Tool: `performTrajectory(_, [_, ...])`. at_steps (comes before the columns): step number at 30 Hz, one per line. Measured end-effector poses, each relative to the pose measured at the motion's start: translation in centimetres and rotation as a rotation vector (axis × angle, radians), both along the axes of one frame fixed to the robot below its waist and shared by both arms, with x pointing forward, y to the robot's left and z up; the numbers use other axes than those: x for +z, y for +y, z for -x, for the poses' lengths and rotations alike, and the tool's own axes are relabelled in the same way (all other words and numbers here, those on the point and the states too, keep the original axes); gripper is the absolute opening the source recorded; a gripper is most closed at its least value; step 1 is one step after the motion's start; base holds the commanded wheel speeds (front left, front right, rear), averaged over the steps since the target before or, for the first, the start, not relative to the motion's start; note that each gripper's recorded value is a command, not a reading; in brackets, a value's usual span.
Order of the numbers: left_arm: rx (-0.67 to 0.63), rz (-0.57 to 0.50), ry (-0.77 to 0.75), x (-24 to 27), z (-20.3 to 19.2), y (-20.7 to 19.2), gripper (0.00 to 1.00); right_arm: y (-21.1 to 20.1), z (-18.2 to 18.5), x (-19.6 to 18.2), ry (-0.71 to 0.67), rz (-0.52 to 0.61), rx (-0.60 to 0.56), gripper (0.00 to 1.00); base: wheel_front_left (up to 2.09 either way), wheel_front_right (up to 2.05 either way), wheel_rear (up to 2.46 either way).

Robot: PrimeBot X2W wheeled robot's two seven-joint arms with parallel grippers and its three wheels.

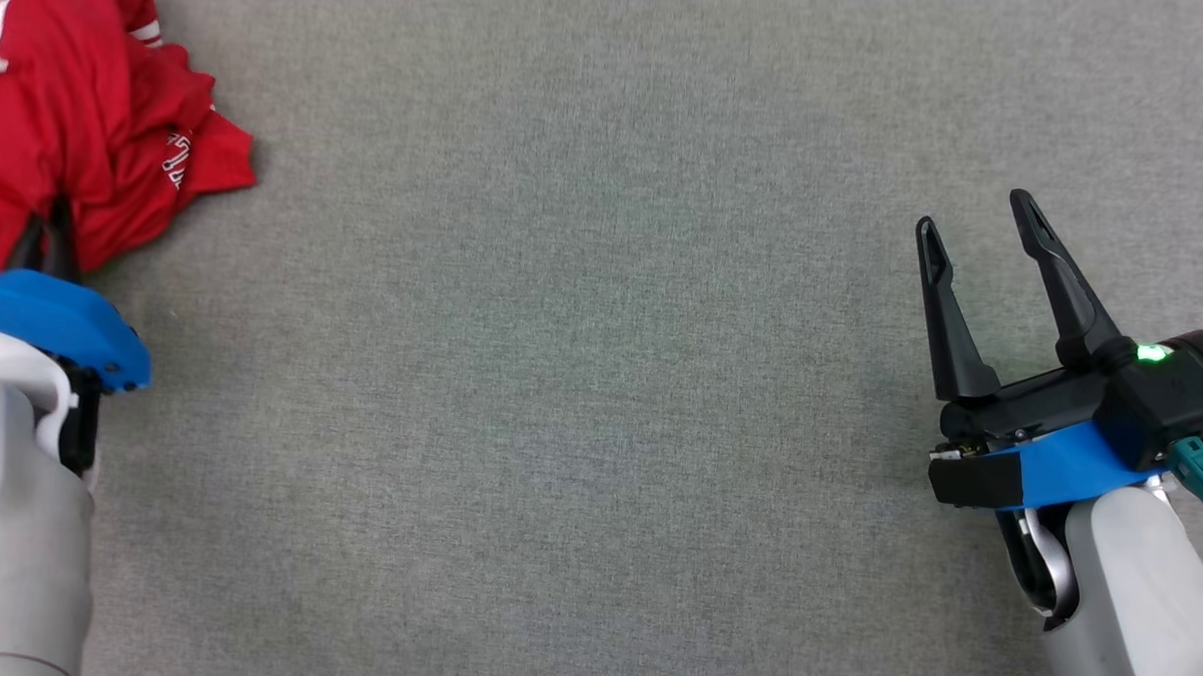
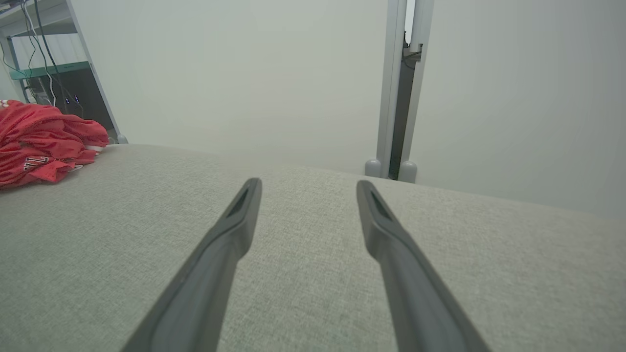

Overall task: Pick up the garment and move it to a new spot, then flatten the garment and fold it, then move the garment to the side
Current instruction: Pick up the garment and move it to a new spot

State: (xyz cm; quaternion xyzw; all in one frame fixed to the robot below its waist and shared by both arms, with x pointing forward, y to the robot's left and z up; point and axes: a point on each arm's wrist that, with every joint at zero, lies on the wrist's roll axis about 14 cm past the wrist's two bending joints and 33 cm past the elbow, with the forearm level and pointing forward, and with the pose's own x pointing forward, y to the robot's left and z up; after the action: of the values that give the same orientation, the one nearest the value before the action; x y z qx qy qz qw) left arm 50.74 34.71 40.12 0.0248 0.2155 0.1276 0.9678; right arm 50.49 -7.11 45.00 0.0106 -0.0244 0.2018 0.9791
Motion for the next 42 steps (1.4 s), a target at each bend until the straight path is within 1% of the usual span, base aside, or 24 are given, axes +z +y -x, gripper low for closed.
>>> performTrajectory(4, [-0.030,-0.046,-0.120,4.4,-1.5,0.2,0.00,0.1,0.4,1.6,-0.024,-0.015,-0.006,1.00,0.00,0.00,0.00])
performTrajectory(9, [-0.095,-0.113,-0.284,11.1,-3.5,-0.6,0.00,-0.1,1.4,3.5,-0.048,-0.032,-0.022,1.00,0.00,0.00,0.00])
performTrajectory(12, [-0.151,-0.149,-0.385,15.2,-4.5,-2.2,0.00,-0.5,2.0,4.6,-0.065,-0.041,-0.037,1.00,0.00,0.00,0.00])
performTrajectory(16, [-0.239,-0.185,-0.531,20.8,-5.8,-5.4,0.00,-1.2,3.0,5.8,-0.078,-0.054,-0.062,1.00,0.00,0.00,0.00])
performTrajectory(23, [-0.437,-0.187,-0.760,28.5,-7.0,-14.2,0.00,-3.9,4.6,7.0,-0.093,-0.060,-0.139,1.00,0.00,0.00,0.00])
performTrajectory(27, [-0.565,-0.156,-0.858,31.7,-6.8,-20.1,0.00,-6.0,5.6,7.6,-0.102,-0.057,-0.193,1.00,0.00,0.00,0.00])
performTrajectory(31, [-0.699,-0.110,-0.916,33.6,-6.3,-26.3,0.00,-8.5,6.7,8.3,-0.111,-0.072,-0.259,1.00,0.00,0.00,0.00])
performTrajectory(35, [-0.829,-0.033,-0.921,33.3,-5.6,-32.5,0.00,-11.0,7.9,8.7,-0.113,-0.087,-0.329,1.00,0.00,0.00,0.00])
performTrajectory(42, [-1.033,0.117,-0.828,28.5,-3.6,-41.8,0.00,-14.9,9.9,8.7,-0.107,-0.080,-0.440,1.00,0.00,0.00,0.00])
